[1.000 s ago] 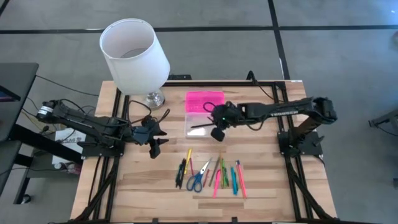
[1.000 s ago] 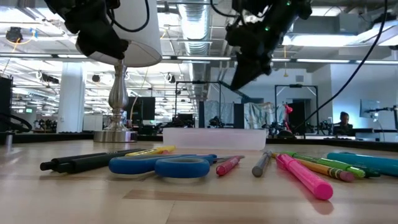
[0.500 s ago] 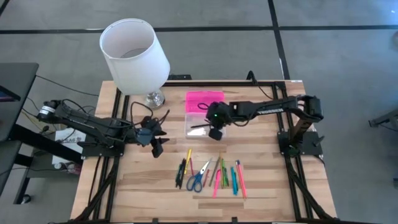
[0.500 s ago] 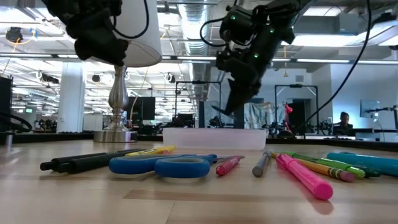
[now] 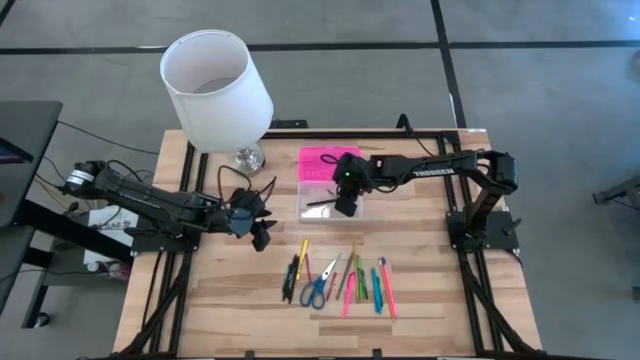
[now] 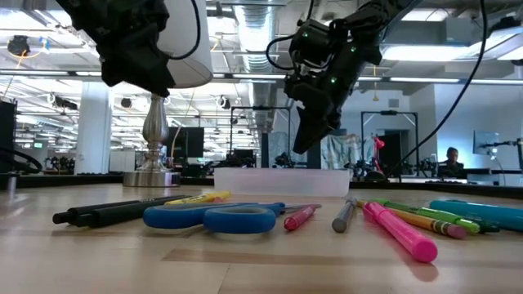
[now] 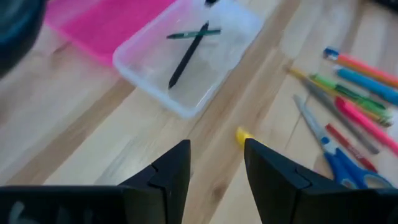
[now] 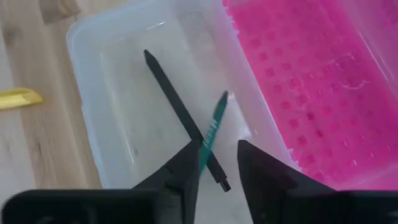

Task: Pick & place school supplies into a supply box
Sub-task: Put the left green crayon into the pink supply box

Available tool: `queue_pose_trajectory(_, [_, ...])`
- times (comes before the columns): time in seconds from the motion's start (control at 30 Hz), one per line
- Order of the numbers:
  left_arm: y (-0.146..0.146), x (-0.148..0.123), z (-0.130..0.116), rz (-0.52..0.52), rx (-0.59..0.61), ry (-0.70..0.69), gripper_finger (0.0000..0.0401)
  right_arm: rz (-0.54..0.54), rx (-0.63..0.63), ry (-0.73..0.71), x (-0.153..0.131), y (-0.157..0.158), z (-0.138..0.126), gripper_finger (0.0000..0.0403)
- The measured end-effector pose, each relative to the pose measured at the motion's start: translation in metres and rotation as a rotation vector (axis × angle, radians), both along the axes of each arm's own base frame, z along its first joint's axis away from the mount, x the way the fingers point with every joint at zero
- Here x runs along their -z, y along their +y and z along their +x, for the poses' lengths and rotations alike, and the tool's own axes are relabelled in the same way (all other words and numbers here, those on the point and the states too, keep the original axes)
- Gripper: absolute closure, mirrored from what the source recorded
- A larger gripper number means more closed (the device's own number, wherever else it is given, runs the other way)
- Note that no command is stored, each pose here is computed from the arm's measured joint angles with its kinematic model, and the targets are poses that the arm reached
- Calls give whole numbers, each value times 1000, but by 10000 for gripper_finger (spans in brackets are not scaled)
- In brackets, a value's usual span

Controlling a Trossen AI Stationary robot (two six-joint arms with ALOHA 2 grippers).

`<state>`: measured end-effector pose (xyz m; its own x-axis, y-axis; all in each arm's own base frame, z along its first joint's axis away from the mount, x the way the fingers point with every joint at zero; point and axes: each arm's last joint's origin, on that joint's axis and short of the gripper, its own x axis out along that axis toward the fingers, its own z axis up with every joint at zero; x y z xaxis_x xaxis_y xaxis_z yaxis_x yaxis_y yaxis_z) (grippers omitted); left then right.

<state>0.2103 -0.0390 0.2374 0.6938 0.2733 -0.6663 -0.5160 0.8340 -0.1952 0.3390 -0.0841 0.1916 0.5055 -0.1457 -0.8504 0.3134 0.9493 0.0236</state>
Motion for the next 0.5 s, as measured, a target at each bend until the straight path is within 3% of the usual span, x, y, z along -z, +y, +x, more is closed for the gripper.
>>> queue_pose_trajectory(0.23, [-6,14,10,-178,-5,48,255,13,-29,-51,-16,13,-2,262])
queue_pose_trajectory(0.5, [-34,35,29,-342,71,67,255,-17,-130,-99,-50,48,-16,272])
